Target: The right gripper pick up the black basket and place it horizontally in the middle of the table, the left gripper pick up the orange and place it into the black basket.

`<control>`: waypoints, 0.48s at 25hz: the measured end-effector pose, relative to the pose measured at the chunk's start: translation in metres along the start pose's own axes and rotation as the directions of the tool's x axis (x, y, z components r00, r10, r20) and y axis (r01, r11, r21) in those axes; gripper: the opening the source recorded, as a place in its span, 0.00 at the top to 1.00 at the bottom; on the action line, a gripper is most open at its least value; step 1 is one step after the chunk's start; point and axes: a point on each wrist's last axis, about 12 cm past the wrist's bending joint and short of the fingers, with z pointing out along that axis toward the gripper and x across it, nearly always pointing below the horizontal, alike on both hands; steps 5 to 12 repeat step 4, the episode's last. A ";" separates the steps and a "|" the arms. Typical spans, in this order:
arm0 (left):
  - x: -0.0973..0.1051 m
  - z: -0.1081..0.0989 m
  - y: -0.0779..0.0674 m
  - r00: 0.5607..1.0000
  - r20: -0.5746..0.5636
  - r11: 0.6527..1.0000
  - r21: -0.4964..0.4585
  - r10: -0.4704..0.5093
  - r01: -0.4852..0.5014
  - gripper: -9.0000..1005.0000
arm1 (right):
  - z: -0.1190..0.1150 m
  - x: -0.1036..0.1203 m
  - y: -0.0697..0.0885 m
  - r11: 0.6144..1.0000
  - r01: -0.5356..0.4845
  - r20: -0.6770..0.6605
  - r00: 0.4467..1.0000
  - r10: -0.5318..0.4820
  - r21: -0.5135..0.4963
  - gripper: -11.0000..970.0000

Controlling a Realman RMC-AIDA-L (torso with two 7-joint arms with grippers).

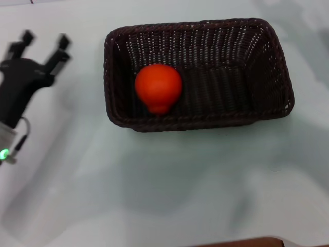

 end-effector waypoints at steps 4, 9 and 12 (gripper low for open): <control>-0.006 -0.014 0.012 0.998 0.061 0.996 -0.086 0.012 -0.007 0.11 | -0.007 -0.018 -0.004 0.990 0.102 -0.066 0.992 -0.109 -0.101 0.42; -0.006 -0.014 0.012 0.998 0.061 0.996 -0.086 0.012 -0.007 0.11 | -0.007 -0.018 -0.004 0.990 0.102 -0.066 0.992 -0.109 -0.101 0.42; -0.006 -0.014 0.012 0.998 0.061 0.996 -0.086 0.012 -0.007 0.11 | -0.007 -0.018 -0.004 0.990 0.102 -0.066 0.992 -0.109 -0.101 0.42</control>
